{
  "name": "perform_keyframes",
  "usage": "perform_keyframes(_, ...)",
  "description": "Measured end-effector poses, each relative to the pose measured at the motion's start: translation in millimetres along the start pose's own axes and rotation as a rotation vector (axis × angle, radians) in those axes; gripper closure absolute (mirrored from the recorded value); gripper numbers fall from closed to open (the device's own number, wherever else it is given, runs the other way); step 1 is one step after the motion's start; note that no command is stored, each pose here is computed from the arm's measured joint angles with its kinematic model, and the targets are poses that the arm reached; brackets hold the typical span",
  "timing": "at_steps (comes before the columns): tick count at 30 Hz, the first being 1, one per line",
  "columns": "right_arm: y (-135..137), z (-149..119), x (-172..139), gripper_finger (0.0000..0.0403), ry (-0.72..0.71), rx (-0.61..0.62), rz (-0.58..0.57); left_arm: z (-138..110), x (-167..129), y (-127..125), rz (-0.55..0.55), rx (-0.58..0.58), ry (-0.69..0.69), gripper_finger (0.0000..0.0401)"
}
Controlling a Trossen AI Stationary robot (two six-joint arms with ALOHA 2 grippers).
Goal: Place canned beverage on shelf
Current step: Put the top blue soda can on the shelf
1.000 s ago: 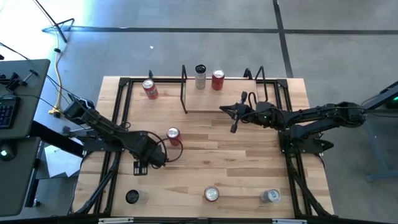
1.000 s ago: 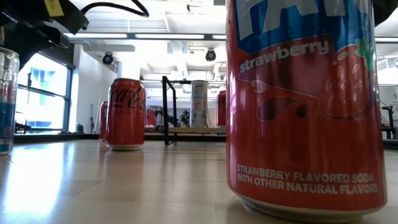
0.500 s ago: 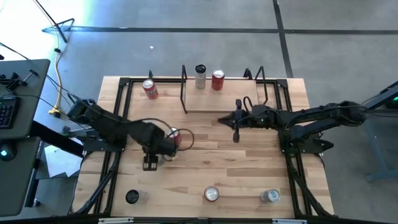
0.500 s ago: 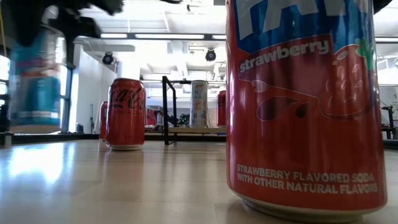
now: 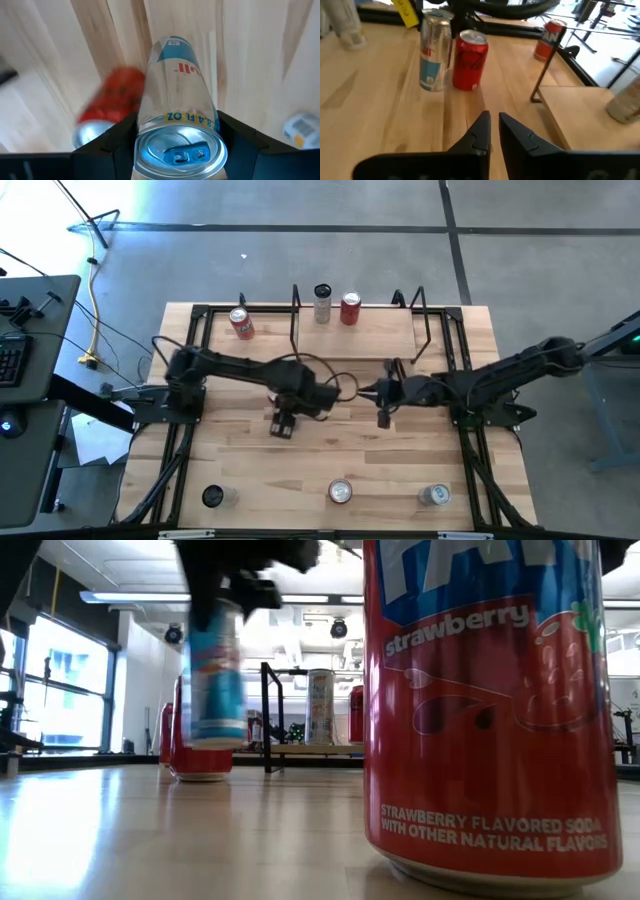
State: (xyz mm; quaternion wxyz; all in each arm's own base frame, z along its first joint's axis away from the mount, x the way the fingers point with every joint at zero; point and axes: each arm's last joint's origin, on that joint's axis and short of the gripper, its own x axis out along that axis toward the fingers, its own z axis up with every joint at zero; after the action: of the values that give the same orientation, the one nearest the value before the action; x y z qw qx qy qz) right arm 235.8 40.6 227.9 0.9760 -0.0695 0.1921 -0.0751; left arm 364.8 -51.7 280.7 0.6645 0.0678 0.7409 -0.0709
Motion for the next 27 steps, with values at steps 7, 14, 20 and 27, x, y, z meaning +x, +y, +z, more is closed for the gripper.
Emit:
perform_keyframes(7,18.3,-6.1,-8.8,0.0399,0.018,0.006,0.068,27.7,5.0,21.5,0.073,0.084,-0.021,0.0195)
perform_keyframes(14,26.5,-26.8,-11.5,0.0402,-0.024,0.071,0.080,42.8,31.4,42.9,0.088,0.084,0.035,0.0195)
perform_keyframes(20,26.8,-31.6,-12.1,0.0402,-0.039,0.084,0.074,45.1,35.9,44.9,0.094,0.089,0.050,0.0195)
perform_keyframes(27,26.9,-31.6,-12.1,0.0402,-0.040,0.088,0.075,47.8,34.1,44.3,0.097,0.065,0.006,0.0114)
